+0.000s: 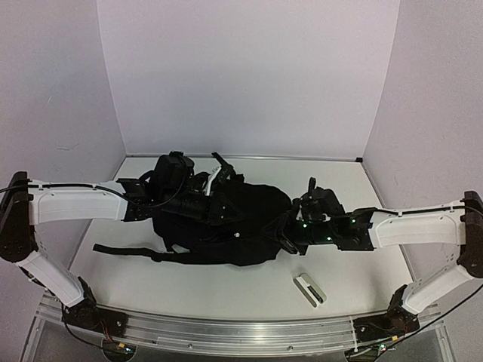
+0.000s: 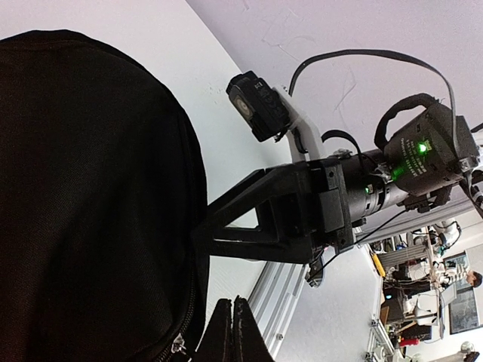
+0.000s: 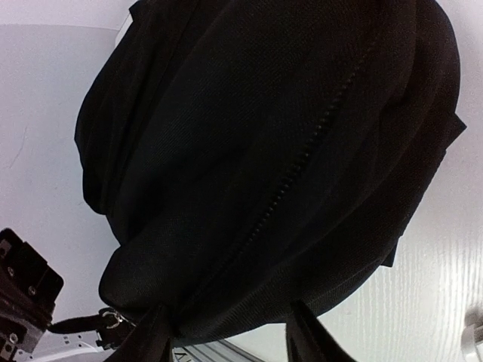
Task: Pack the student bag
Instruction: Zip the student bag at the center of the board.
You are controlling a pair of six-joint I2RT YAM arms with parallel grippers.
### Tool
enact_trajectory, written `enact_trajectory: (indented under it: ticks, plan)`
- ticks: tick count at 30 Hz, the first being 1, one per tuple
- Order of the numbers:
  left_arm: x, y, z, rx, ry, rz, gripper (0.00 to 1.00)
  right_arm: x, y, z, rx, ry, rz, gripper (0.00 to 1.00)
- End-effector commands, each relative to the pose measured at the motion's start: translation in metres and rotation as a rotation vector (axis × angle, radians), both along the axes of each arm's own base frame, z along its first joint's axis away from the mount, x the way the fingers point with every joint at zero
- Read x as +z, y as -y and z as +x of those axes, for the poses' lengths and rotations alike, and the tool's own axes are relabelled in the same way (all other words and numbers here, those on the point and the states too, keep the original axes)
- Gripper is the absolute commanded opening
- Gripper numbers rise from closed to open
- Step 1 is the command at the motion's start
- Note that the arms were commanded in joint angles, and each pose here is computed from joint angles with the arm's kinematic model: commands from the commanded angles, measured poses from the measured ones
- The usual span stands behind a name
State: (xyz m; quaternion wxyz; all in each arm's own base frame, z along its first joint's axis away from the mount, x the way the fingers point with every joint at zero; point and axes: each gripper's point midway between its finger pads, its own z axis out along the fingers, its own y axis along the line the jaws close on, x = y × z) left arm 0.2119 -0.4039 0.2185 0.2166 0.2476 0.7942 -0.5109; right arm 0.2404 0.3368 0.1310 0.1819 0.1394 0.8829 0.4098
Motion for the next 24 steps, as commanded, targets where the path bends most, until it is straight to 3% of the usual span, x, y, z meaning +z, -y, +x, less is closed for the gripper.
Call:
enact_trajectory:
  ticks: [1, 3, 4, 24]
  plan:
    - [0.039, 0.003, 0.007, 0.001, 0.09, -0.076, 0.0, 0.018, -0.009, 0.015, -0.036, 0.069, 0.027, 0.11]
    - [0.035, -0.004, 0.01, 0.029, 0.085, -0.057, 0.0, 0.015, -0.003, 0.018, -0.06, 0.077, 0.01, 0.01]
    - [0.034, -0.009, 0.012, 0.043, 0.082, -0.052, 0.0, 0.013, 0.001, 0.02, -0.072, 0.082, 0.002, 0.0]
    - [-0.011, -0.097, 0.032, 0.284, 0.009, 0.099, 0.0, 0.002, 0.106, 0.089, -0.258, 0.121, -0.124, 0.0]
